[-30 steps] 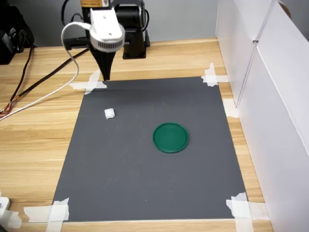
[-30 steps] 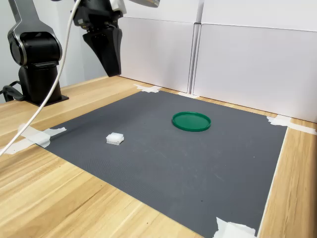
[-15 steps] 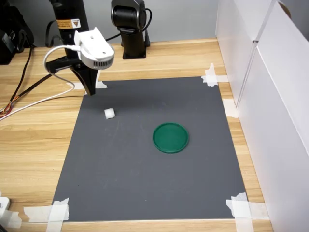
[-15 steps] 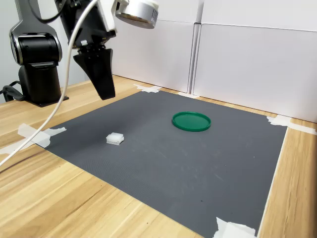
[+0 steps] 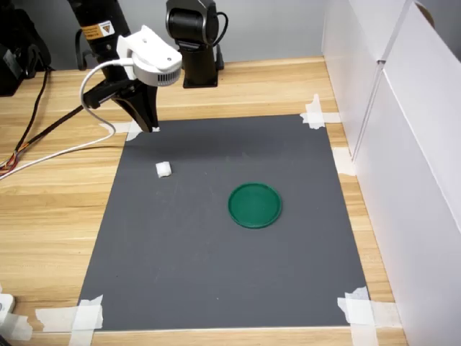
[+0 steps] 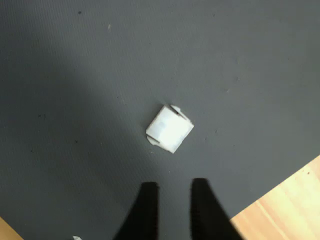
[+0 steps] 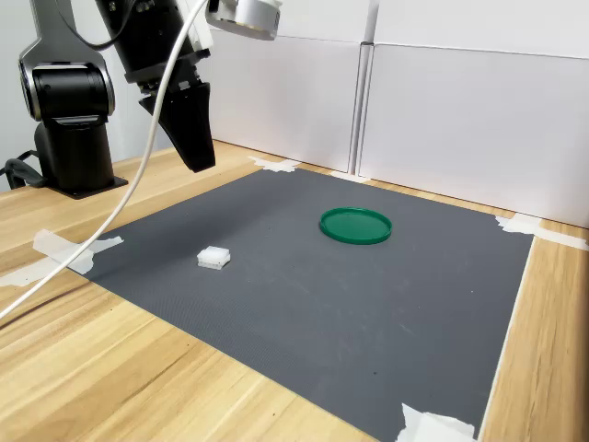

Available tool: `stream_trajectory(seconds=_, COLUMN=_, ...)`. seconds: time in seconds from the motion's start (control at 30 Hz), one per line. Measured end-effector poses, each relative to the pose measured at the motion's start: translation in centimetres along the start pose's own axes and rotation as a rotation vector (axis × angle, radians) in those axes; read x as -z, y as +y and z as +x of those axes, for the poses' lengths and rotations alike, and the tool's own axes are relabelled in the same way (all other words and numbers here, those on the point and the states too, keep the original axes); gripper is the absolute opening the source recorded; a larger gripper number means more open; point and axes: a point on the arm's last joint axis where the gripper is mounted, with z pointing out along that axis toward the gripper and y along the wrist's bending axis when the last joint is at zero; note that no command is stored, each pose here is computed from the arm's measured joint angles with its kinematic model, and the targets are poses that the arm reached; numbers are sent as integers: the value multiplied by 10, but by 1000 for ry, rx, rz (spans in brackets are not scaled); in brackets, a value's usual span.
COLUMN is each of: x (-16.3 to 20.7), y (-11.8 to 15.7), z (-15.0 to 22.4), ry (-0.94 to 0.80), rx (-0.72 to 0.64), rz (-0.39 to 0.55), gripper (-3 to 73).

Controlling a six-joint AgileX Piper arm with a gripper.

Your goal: Grasp a white terminal and put it in the green lid.

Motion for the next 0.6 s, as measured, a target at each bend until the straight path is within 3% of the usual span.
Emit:
stream_trajectory(seconds=0.13, x=-1, y=-1, z=0, ry=23, rx=-85, rz=20, gripper=452)
stream_trajectory(seconds=0.27, x=-3, y=3, z=-7, ry=89, rx=-128, rz=22, gripper=587)
stream_trajectory(seconds=0.4, x=-5, y=6, z=-13, ry=111, rx=-218, rz=27, gripper=632)
stream_trajectory(seconds=0.6, x=-5, y=9, z=-13, ry=114, rx=-261, rz=-9, gripper=635)
